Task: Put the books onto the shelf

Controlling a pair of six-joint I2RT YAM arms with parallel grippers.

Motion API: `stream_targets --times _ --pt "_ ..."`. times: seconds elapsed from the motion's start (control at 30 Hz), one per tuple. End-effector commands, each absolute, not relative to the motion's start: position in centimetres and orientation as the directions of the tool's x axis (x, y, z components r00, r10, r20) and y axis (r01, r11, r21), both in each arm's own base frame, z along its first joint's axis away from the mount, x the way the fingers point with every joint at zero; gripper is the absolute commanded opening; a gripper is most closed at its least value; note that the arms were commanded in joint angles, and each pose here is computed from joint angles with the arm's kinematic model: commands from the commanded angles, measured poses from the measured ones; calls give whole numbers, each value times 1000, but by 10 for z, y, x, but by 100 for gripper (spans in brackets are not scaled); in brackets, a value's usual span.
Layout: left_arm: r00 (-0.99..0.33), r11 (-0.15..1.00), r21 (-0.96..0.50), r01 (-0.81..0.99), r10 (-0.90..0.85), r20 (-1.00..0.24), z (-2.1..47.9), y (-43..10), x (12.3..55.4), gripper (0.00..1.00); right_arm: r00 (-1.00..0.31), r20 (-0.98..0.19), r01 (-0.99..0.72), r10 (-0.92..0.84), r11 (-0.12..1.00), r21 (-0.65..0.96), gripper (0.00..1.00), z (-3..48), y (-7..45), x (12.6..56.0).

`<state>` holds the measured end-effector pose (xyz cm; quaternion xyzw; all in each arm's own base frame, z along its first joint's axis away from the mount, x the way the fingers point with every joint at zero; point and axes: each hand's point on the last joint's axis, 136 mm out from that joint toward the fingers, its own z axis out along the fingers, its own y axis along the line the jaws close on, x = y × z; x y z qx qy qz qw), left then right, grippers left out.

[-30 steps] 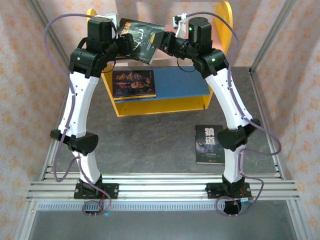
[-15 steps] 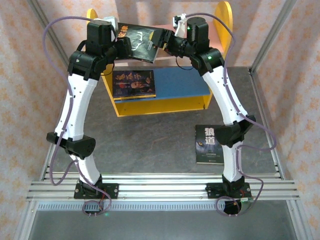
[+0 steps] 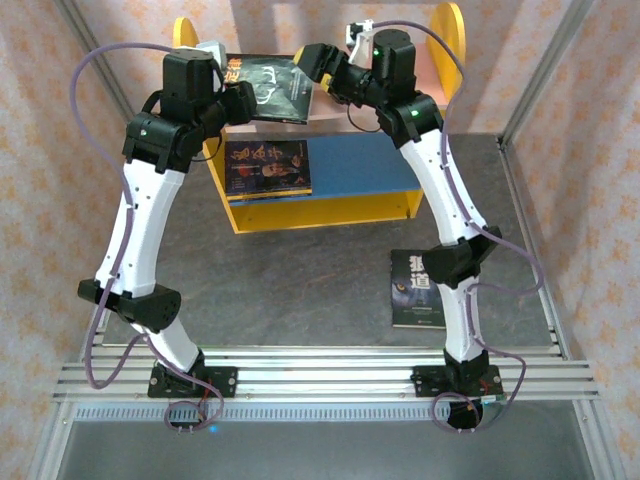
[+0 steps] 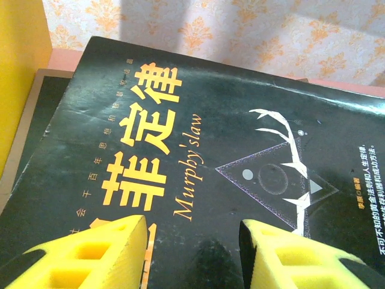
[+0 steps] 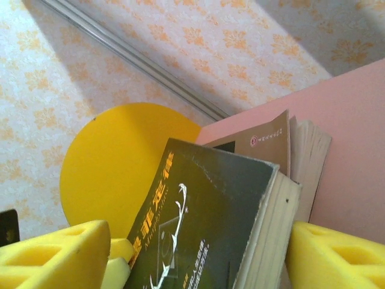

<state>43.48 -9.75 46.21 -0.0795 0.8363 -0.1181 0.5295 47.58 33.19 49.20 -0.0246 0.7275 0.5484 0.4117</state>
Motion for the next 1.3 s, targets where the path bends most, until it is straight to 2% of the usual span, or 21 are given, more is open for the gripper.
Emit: stream_targets --times 0.0,0.2,0.67,0.97,1.27 --pt "-423 958 -283 -54 -278 -862 460 -88 434 45 -615 -636 -525 466 360 771 78 514 321 484" --pt "-422 957 -280 -70 -283 -861 457 -87 437 45 -617 -642 -512 454 388 766 82 507 310 490" --pt "-412 955 -285 -82 -293 -863 459 -86 440 45 -633 -714 -549 300 476 687 81 491 303 451" --pt "-413 952 -297 -78 -302 -859 458 -88 443 45 -630 -757 -611 170 494 619 80 479 322 409" --pt "-402 946 -316 -72 -317 -859 464 -88 439 44 -639 -753 -616 160 479 625 80 476 332 409"
